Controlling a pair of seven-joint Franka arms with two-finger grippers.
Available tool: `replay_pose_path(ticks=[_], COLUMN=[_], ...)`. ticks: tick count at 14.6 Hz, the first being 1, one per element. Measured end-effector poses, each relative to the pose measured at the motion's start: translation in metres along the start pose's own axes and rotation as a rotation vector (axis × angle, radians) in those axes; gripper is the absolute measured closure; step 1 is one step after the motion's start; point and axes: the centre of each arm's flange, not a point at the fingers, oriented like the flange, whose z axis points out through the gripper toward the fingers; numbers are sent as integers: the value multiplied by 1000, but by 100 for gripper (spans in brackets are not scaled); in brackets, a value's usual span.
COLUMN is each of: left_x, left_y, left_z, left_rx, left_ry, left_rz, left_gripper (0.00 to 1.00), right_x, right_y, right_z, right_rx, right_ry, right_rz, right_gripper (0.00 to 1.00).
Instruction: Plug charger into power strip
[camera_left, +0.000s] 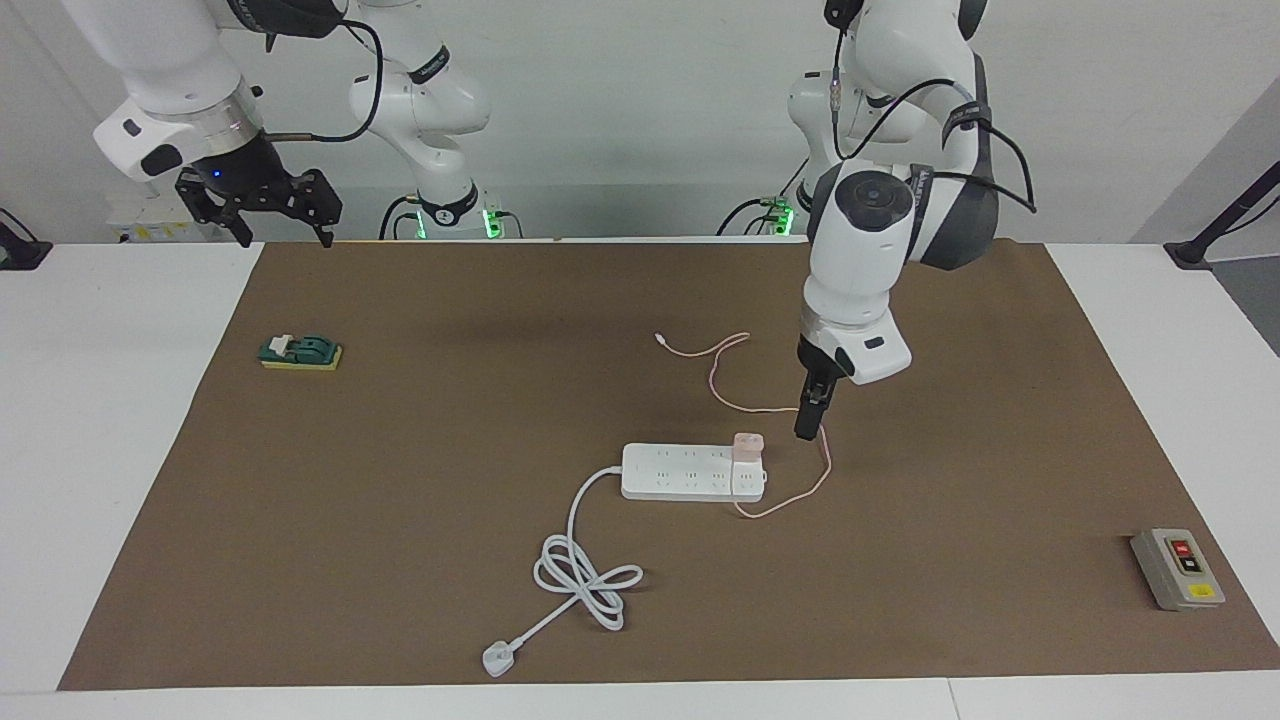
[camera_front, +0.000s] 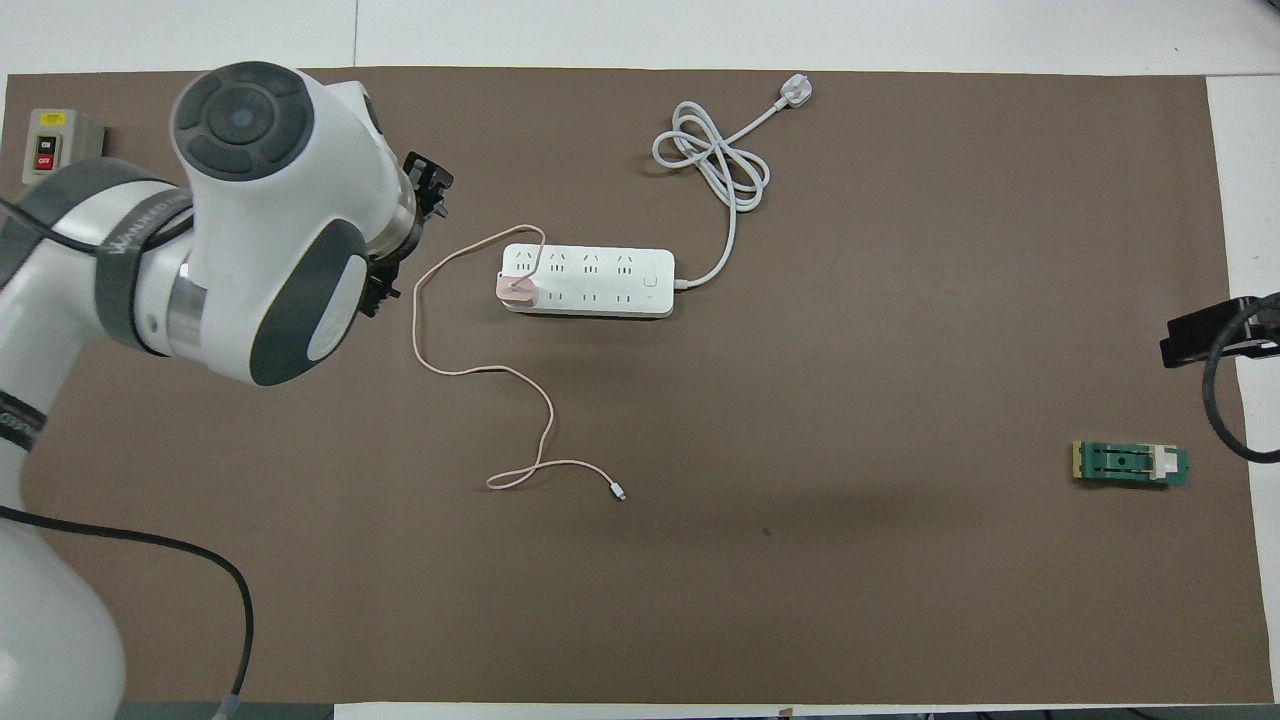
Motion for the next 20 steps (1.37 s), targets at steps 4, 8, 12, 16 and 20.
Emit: replay_pose_path(ticks=[4, 8, 12, 16, 20], left_x=[74, 124, 147, 152, 130], left_y=[-59, -132, -178, -189, -170], left_z=[-67, -130, -153, -148, -129], left_rx=[0, 11, 33, 33, 16], left_ry=[-32, -41, -70, -88, -119], left_rz=[336, 632, 776, 850, 948], left_gripper=[0, 0, 0, 0, 0], right_x=[0, 0, 0, 0, 0], right_y=[0, 0, 0, 0, 0], right_z=[0, 0, 0, 0, 0], right_rx=[2, 2, 2, 2, 2], right_ry=[0, 0, 0, 0, 0], right_rz=[0, 0, 0, 0, 0], right_gripper=[0, 0, 0, 0, 0])
